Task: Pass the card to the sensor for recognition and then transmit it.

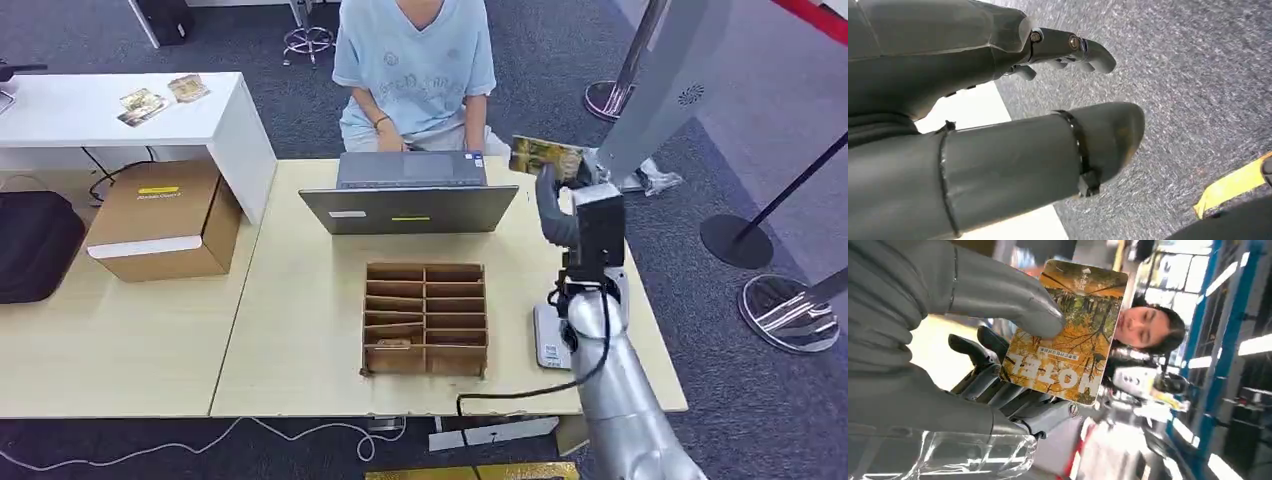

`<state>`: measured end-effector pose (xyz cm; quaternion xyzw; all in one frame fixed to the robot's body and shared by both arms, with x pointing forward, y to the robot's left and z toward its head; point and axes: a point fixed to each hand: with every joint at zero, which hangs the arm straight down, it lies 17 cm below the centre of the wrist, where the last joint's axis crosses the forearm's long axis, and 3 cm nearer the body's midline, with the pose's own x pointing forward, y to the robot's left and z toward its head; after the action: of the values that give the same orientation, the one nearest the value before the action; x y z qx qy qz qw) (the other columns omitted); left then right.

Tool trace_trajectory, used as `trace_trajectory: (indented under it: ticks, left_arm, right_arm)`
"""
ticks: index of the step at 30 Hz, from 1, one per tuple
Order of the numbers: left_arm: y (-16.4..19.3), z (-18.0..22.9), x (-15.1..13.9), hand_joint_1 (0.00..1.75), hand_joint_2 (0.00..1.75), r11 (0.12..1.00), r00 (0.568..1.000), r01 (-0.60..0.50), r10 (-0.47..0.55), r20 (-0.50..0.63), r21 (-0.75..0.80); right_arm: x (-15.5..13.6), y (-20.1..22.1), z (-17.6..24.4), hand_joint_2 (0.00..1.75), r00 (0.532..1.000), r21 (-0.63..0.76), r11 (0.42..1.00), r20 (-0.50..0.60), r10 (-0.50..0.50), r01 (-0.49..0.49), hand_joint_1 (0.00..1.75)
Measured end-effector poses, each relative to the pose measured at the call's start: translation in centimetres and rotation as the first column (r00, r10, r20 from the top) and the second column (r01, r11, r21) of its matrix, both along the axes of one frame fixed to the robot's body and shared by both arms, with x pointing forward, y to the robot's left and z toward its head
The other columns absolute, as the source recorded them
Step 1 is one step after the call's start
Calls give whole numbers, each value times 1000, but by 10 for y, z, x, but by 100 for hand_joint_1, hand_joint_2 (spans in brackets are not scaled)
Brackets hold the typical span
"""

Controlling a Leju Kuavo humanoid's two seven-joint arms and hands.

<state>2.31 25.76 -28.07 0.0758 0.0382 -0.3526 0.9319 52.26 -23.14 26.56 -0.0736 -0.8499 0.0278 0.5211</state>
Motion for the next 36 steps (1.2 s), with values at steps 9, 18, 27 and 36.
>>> trace_trajectory:
  ticks: [9, 18, 27, 36]
  left_arm:
    - [3, 0, -5, 0, 0, 999, 1000, -30, 31, -7, 29]
    - [2, 1, -6, 0, 0, 999, 1000, -10, 10, -16, 39]
    - [2, 1, -5, 0, 0, 999, 1000, 18, -18, -13, 41]
    - [3, 1, -5, 0, 0, 998, 999, 33, -32, -20, 48]
  right_arm:
    - [-109, -41, -79, 175, 980, 358, 923, -81, 183, -142, 175]
    - [-151, -21, -112, 175, 946, 432, 885, -175, 271, -174, 175]
    - [-140, -15, -169, 175, 903, 382, 923, -383, 195, -37, 175]
    - [-135, -15, -205, 175, 862, 264, 963, -500, 89, 54, 175]
